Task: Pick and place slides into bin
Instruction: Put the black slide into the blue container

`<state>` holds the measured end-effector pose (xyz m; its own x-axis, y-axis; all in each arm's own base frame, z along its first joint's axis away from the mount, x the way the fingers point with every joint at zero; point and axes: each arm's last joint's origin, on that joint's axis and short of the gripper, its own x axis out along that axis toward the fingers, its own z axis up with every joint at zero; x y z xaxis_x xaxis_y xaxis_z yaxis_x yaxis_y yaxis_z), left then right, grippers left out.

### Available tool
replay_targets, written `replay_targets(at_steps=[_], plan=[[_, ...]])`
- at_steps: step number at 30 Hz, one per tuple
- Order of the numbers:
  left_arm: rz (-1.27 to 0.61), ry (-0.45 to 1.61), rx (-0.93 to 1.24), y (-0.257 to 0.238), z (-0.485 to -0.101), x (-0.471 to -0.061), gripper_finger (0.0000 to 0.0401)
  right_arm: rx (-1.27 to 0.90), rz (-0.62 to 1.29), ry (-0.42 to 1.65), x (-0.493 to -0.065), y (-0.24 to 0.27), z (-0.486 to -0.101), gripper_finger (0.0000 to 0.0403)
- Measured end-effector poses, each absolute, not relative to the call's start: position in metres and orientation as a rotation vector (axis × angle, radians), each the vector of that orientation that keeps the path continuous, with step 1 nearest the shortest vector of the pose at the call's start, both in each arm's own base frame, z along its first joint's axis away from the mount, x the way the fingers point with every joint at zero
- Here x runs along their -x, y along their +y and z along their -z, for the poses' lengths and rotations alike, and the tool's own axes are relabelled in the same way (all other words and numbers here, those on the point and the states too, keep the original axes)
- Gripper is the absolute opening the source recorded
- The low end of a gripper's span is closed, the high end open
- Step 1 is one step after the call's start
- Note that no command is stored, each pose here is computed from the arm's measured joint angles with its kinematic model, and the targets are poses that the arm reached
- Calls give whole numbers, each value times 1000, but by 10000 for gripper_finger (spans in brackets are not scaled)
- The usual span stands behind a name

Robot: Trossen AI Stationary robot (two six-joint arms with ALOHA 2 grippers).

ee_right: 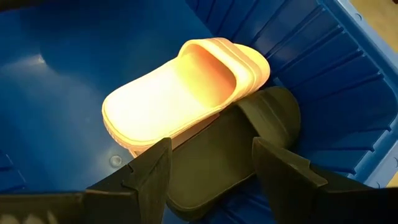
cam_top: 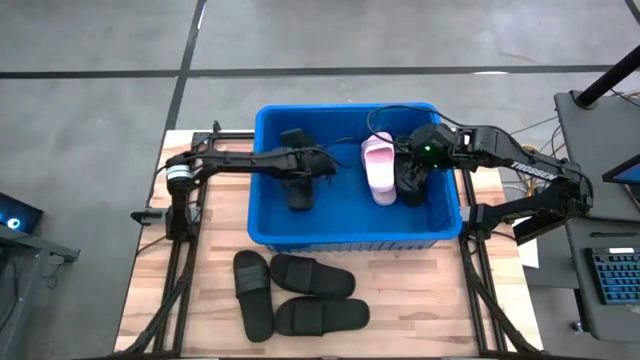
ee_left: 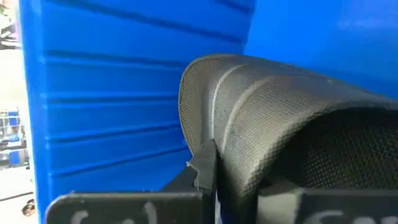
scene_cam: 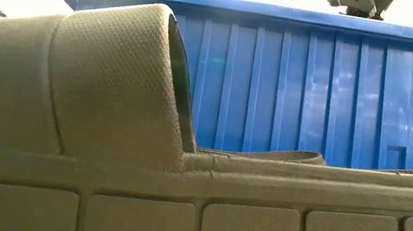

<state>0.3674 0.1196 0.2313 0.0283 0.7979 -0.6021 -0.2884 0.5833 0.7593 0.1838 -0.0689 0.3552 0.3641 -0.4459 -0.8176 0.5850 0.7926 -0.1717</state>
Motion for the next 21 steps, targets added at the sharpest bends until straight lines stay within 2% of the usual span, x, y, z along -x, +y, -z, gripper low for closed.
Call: replay_targets(at_steps=[6,21], plan=[[-880,1377,-519,134,-216,-355,2,-156,666,998,-184,-69,-355,215],[-800,1411,-500,154,-192,-345,2,-129,712,995,-183,-70,-356,215]])
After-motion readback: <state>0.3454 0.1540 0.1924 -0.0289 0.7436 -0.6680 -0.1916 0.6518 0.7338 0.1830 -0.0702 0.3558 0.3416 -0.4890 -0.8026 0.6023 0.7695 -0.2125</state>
